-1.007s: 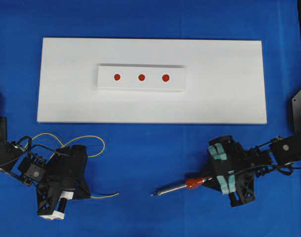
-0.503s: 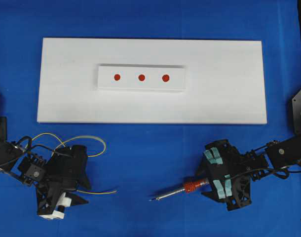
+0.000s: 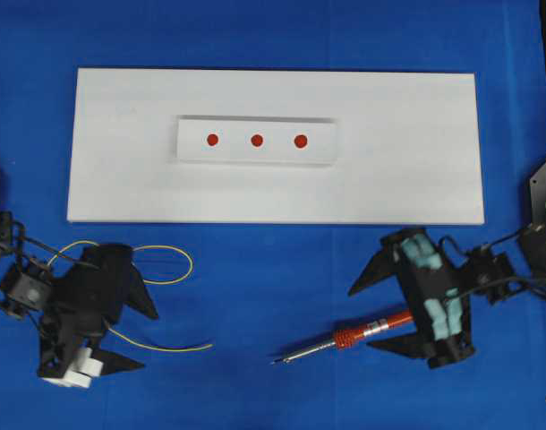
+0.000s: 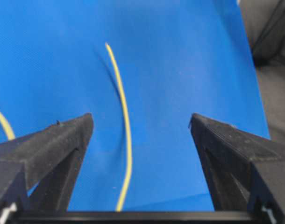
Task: Touch the tip of the soldering iron to the tip of the solder at the mark.
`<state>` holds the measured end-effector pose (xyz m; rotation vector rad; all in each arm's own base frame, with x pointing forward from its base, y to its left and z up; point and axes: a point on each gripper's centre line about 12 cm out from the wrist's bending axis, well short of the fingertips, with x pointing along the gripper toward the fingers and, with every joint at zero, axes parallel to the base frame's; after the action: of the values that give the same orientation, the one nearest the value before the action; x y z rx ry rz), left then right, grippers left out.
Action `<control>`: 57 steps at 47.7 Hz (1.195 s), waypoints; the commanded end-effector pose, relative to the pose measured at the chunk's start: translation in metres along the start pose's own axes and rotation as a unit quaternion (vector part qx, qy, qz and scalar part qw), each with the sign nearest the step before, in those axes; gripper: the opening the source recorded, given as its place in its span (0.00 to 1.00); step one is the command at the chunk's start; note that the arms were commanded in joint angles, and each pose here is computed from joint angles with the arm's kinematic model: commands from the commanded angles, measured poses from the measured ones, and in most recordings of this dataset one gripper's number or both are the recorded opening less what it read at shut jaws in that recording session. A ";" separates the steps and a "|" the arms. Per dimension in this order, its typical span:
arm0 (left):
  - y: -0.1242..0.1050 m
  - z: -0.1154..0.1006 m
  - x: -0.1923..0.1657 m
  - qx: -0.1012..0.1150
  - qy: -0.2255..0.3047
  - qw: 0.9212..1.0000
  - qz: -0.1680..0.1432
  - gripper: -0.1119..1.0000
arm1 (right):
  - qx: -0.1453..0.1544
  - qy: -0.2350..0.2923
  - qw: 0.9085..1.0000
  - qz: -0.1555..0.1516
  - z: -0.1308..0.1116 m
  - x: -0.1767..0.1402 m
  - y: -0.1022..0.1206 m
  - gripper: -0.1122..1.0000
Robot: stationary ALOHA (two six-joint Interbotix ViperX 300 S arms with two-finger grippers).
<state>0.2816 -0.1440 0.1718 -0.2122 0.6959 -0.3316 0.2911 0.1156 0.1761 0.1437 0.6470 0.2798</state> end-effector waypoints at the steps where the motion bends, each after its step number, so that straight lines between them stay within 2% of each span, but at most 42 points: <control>1: 0.002 0.019 -0.019 0.012 -0.034 0.999 0.000 0.82 | -0.007 -0.039 0.999 -0.007 0.022 -0.022 -0.007 0.84; 10: 0.025 0.030 -0.050 0.043 -0.078 0.996 0.028 0.81 | -0.023 -0.100 0.994 -0.046 0.041 -0.061 -0.034 0.84; 19: 0.050 0.035 -0.084 0.064 -0.126 0.988 0.067 0.81 | -0.019 -0.162 0.982 -0.097 0.045 -0.104 -0.062 0.84; 25: 0.060 0.029 -0.107 0.079 -0.157 0.980 0.088 0.81 | -0.025 -0.196 0.973 -0.120 0.040 -0.130 -0.069 0.83; 35: 0.066 0.014 -0.149 0.106 -0.222 0.963 0.112 0.80 | -0.019 -0.223 0.962 -0.156 0.009 -0.155 -0.081 0.83; 40: 0.070 0.000 -0.163 0.108 -0.245 0.956 0.123 0.81 | -0.006 -0.224 0.960 -0.170 -0.008 -0.158 -0.087 0.83; 46: 0.075 -0.017 -0.170 0.105 -0.258 0.951 0.133 0.80 | 0.002 -0.219 0.960 -0.177 -0.022 -0.155 -0.091 0.83; 57: 0.085 -0.042 -0.170 0.091 -0.259 0.950 0.151 0.80 | 0.011 -0.214 0.961 -0.173 -0.037 -0.144 -0.095 0.83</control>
<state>0.1514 -0.0081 0.2139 -0.0060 0.1767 -0.0526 0.1756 -0.0157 0.2088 0.0957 0.2450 -0.0960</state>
